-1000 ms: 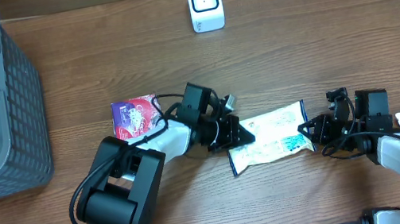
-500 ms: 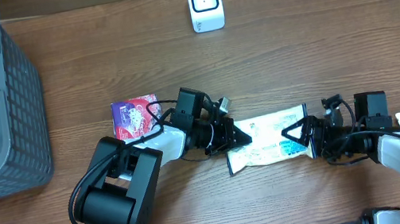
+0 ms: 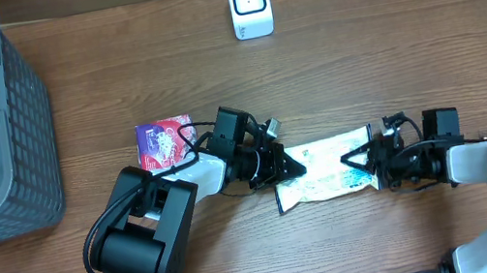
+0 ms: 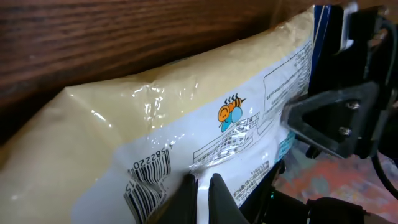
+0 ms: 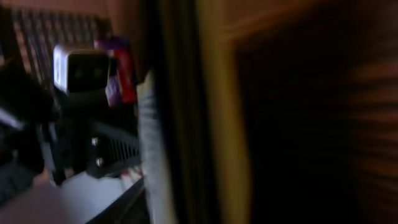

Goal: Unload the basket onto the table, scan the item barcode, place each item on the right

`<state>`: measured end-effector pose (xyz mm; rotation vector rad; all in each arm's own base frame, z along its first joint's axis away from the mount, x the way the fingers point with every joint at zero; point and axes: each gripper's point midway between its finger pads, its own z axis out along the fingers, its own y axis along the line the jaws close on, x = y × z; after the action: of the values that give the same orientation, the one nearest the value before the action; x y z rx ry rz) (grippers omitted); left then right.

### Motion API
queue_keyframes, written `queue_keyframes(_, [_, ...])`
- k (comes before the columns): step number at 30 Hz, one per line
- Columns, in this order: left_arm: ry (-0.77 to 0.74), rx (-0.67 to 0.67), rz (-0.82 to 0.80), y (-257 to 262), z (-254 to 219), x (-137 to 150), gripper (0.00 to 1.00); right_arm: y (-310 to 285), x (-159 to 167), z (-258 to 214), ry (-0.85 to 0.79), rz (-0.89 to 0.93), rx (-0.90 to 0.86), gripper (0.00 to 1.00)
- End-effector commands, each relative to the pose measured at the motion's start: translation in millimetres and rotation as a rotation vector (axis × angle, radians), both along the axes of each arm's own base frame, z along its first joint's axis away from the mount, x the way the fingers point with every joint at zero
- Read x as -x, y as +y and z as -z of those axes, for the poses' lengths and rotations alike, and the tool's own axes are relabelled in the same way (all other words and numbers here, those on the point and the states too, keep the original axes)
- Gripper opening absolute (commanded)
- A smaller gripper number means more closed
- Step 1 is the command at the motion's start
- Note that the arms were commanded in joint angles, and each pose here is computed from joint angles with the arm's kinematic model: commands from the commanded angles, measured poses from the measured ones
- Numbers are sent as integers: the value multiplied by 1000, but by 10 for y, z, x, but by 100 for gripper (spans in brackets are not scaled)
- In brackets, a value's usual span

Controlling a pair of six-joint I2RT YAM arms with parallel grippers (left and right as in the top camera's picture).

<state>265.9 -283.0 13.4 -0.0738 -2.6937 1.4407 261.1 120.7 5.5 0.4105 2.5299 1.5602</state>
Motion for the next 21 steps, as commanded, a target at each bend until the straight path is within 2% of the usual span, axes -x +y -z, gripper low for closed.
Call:
queue_keyframes(1, [32, -49, -29, 84, 150, 40, 4, -37, 114, 236, 60, 7, 71, 35])
queue_keyframes(5, [31, -48, -29, 84, 149, 39, 4, -43, 61, 220, 10, -2, 79, 34])
queue_keyframes(7, [31, -48, -29, 84, 149, 39, 4, -47, 19, 205, -17, -1, 81, 19])
queue_keyframes(8, [32, -48, -29, 84, 149, 40, 5, -38, -8, 176, -38, -4, 71, 5])
queue_keyframes(16, [31, -48, -29, 84, 146, 37, 4, 139, -151, -391, -314, -116, -161, 4])
queue_keyframes(21, [-36, -20, -43, 139, 11, -151, 4, 72, -219, -477, -322, -87, -169, 4])
